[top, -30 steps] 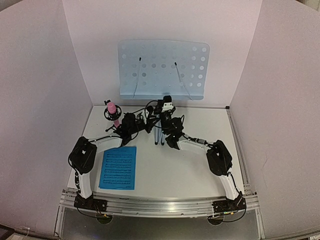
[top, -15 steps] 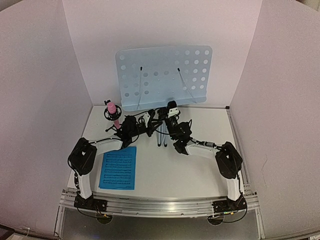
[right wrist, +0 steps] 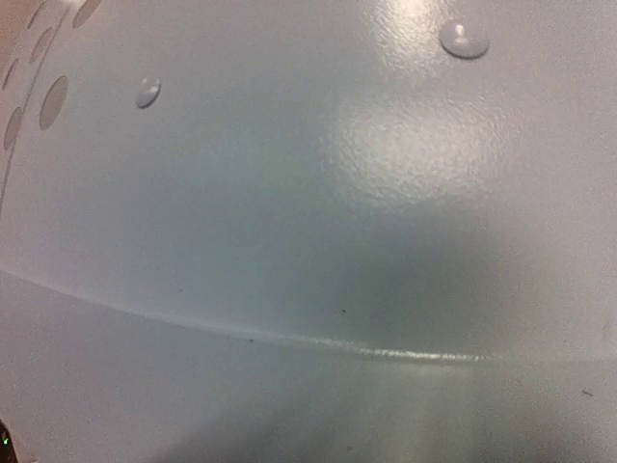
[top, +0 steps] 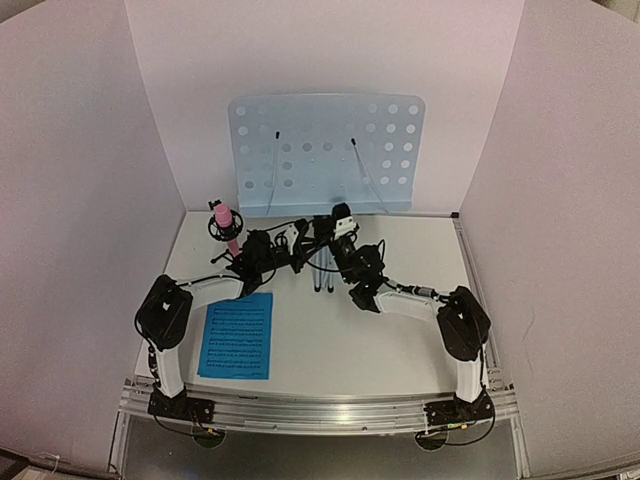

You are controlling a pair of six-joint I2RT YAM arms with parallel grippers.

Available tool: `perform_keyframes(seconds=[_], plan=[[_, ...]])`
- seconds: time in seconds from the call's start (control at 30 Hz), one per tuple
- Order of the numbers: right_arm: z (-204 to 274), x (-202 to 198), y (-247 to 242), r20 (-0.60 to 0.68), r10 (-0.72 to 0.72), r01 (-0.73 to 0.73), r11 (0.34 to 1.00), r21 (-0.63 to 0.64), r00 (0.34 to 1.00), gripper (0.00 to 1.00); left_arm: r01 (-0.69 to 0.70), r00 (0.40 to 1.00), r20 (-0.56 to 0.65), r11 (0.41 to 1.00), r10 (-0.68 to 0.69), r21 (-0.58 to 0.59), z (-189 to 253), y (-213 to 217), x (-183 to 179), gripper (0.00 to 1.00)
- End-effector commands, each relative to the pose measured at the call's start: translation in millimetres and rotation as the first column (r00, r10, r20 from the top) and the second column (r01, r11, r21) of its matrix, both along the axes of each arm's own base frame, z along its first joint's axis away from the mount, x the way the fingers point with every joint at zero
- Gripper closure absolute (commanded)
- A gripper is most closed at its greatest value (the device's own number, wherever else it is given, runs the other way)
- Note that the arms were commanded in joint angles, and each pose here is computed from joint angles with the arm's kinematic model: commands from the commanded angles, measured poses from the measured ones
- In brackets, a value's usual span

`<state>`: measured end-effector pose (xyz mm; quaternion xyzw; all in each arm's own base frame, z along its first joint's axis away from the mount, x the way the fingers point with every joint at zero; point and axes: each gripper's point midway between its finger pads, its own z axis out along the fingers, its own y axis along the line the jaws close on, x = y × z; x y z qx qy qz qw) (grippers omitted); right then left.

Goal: Set up the instrument practice props

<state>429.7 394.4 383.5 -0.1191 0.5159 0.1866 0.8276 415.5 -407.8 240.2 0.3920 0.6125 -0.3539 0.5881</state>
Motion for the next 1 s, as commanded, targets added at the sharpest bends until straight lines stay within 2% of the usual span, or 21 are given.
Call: perform_keyframes(seconds=[0.0,0.2,0.47,0.67,0.83,0.97], plan=[[26.3,-25.3,6.1,0.031,0.082,-0.083,0.996,0.015,0.996,0.49,0.018,0.992,0.123,1.000,-0.021,0.023,25.9,3.3,-3.1,1.00],[4.5,-33.2,3.5,-0.074,0.121,-0.125,0.991,-0.056,0.990,0.36,0.014,0.993,0.113,1.000,-0.015,0.018,26.7,3.3,-2.2,1.00],[-27.3,-39.3,-5.9,-0.236,0.114,-0.149,0.980,-0.135,0.965,0.25,0.014,0.997,0.081,1.000,-0.015,0.011,24.5,2.5,0.4,1.00],[-43.5,-30.2,-20.5,-0.373,0.137,-0.201,0.970,-0.138,0.918,0.27,0.019,1.000,0.014,1.000,-0.019,-0.004,28.1,2.7,0.0,1.00],[-67.0,-34.3,-33.9,-0.454,0.159,-0.262,0.949,-0.173,0.877,0.30,0.029,0.999,0.034,1.000,-0.029,0.009,29.0,2.5,-1.8,1.00],[-84.8,-33.8,-41.0,-0.510,0.189,-0.296,0.945,-0.137,0.839,0.35,0.037,0.998,0.057,0.999,-0.038,0.019,27.9,2.0,-2.9,1.00]])
